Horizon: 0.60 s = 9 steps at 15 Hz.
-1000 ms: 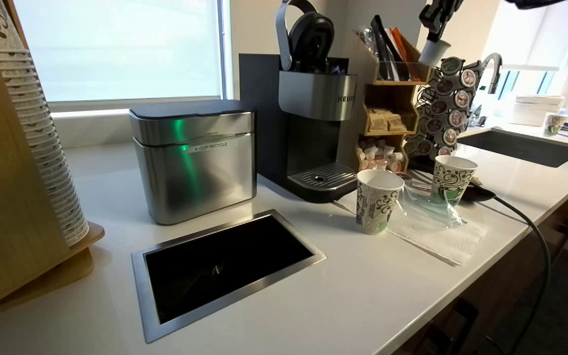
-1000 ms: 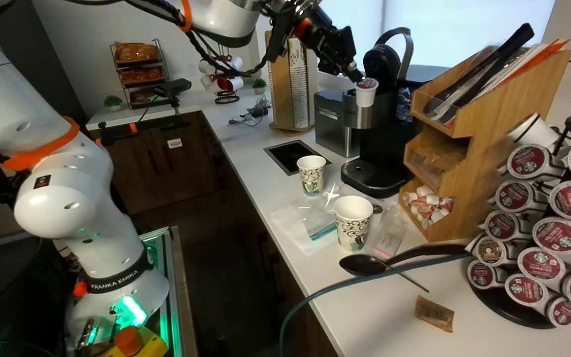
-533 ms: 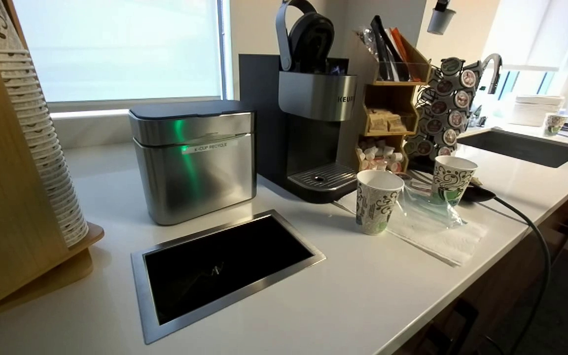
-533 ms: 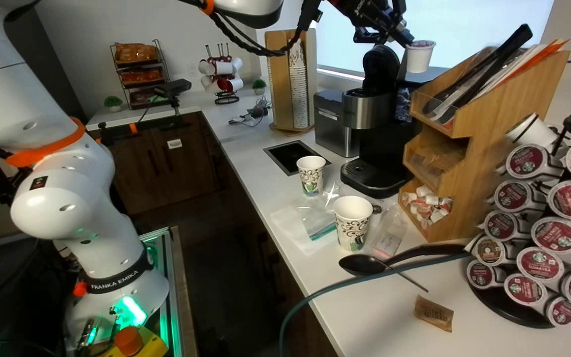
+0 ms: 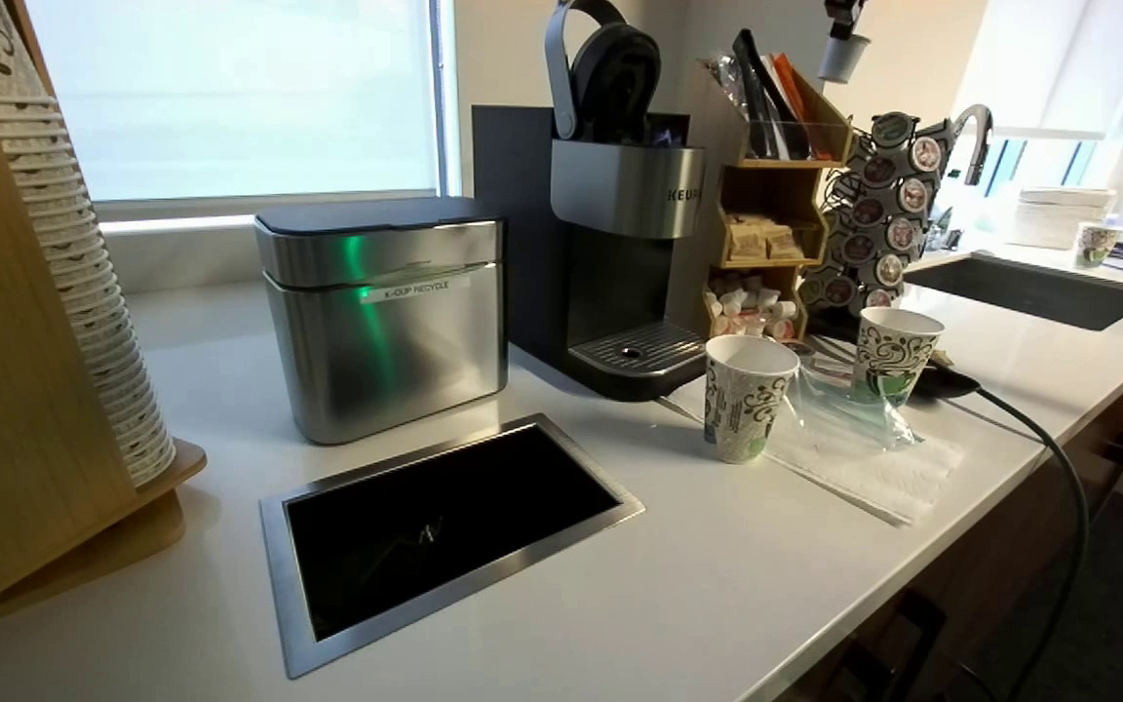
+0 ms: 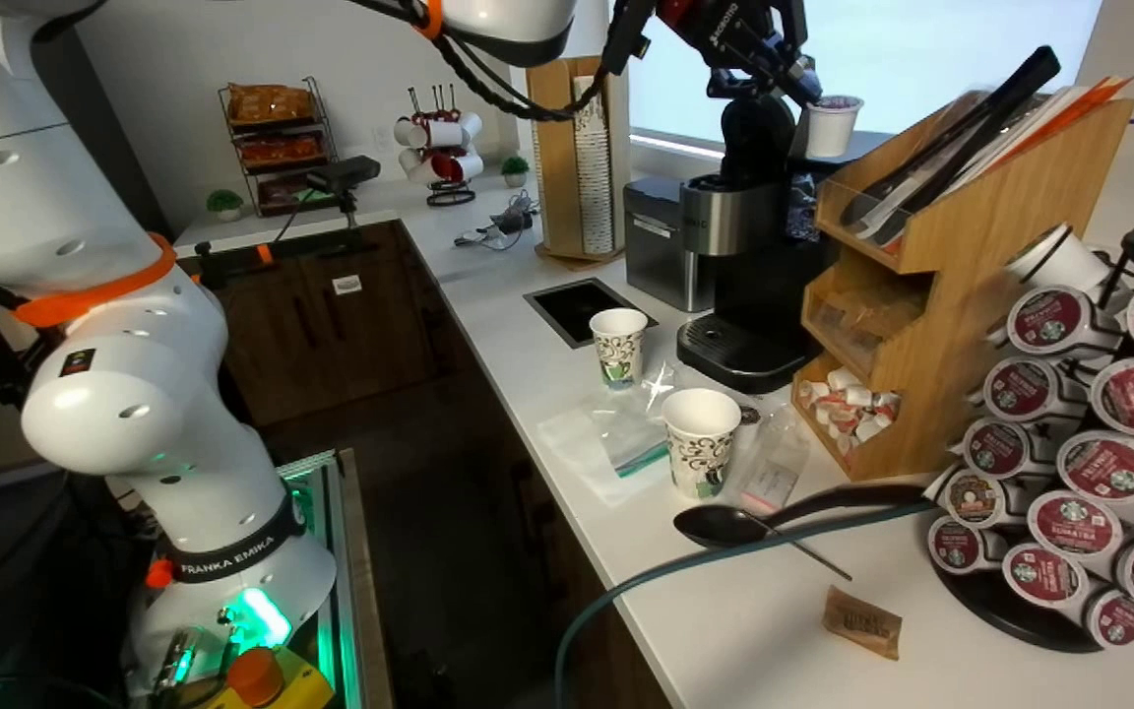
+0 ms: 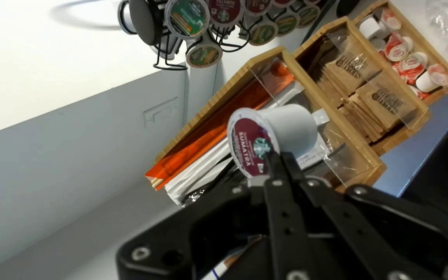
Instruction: Pick up the object from the cup and put it on the stand
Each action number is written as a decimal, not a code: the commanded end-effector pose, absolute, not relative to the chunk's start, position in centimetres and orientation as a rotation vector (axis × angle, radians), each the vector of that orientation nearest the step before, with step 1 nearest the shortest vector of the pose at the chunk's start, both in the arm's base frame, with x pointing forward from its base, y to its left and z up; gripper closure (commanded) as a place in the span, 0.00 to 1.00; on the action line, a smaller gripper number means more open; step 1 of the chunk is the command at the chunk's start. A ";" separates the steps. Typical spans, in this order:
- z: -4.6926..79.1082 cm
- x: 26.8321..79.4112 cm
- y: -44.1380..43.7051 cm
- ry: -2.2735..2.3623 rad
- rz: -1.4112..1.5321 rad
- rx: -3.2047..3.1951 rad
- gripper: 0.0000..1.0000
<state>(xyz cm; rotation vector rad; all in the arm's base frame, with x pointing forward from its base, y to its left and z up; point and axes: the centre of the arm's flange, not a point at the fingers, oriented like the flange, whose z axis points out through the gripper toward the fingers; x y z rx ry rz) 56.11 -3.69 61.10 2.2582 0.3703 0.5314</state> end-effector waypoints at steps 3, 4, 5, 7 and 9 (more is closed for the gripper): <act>60.0 62.9 -4.4 0.352 0.543 2.238 0.99; 60.0 63.6 -4.4 0.349 0.544 2.246 0.99; 59.9 64.4 -4.5 0.340 0.542 2.252 0.99; 59.7 65.4 -4.8 0.328 0.537 2.254 0.99; 59.5 66.1 -5.0 0.314 0.523 2.259 0.99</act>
